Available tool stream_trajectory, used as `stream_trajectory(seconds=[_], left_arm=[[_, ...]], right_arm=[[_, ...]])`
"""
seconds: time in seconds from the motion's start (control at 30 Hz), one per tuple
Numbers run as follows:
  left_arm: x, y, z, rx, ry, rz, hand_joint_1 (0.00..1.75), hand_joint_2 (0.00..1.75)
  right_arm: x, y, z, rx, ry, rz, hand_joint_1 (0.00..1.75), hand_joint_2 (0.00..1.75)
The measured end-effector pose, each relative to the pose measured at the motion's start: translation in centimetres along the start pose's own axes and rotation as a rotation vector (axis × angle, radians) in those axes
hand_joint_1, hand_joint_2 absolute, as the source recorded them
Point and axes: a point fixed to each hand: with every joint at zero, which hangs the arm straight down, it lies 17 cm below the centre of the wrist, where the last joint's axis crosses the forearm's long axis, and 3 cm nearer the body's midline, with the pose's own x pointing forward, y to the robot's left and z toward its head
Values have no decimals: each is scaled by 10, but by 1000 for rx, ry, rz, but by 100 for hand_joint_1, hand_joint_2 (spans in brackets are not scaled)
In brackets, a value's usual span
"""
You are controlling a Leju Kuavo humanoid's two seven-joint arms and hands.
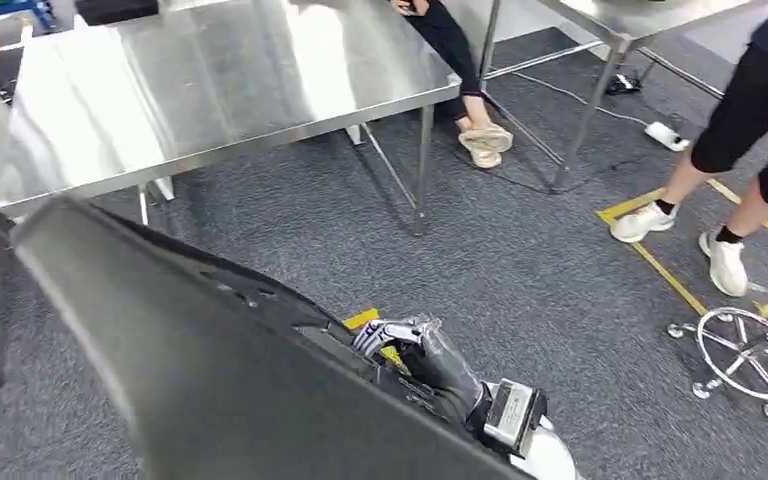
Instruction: Take the parts from the cabinet and place them on the table.
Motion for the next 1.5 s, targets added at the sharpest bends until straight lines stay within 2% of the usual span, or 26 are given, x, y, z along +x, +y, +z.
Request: stream_trajectory(seconds=[1.3,1.5], left_arm=[[1,0,0,-34,-9,18,0,175],[-5,0,0,-36,23,3,0,175]], right_arm=[[-15,-9,1,-36,54,21,171,175],[-16,-9,1,-36,58,27,171,175]])
